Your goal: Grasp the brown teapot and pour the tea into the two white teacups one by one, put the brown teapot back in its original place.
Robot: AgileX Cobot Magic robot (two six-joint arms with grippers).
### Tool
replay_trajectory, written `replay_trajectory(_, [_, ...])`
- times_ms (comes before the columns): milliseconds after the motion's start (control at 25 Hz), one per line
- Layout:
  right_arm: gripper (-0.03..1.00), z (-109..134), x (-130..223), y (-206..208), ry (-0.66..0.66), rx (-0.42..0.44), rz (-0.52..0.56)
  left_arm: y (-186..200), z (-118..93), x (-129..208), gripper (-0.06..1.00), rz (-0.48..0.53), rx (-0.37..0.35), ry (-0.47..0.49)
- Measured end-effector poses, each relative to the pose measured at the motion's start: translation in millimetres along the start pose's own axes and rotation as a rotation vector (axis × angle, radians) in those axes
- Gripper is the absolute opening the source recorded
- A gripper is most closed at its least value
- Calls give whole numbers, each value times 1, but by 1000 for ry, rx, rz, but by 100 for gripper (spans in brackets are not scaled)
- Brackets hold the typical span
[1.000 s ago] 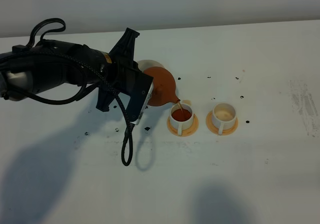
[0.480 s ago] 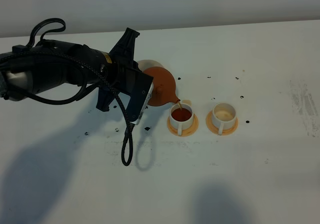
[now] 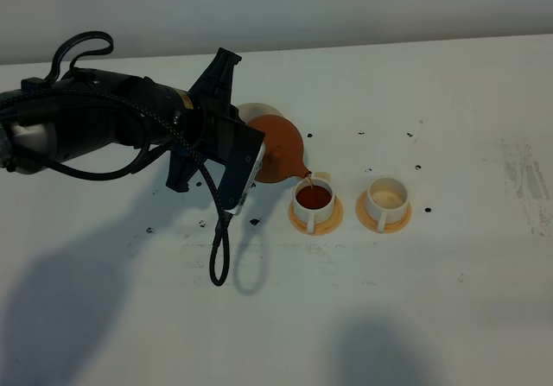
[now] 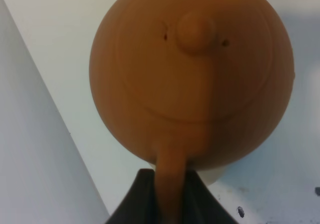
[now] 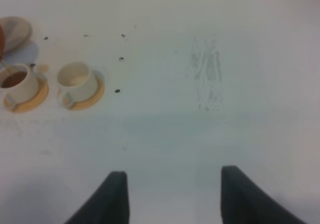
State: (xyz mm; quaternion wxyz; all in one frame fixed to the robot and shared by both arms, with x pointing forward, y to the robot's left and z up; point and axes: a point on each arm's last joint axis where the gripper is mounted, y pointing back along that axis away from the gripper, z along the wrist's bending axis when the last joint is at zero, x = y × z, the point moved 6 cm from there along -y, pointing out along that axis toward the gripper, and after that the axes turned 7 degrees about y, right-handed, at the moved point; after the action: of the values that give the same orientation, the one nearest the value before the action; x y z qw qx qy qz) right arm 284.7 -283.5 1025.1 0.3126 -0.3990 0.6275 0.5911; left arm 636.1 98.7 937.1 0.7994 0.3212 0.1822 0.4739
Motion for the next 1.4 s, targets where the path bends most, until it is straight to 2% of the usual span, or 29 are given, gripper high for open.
replay_trajectory(560, [42,0,0,0,0,0,0,0,-11,-2,9,-6,75,145])
replay_trajectory(960, [42,0,0,0,0,0,0,6,-12,1,9,10,94,442])
replay_trajectory(1160, [42,0,0,0,0,0,0,22,-4,14,9,32,75,659])
replay_trajectory(1400, [42,0,0,0,0,0,0,30,-18,15,9,66,176,855])
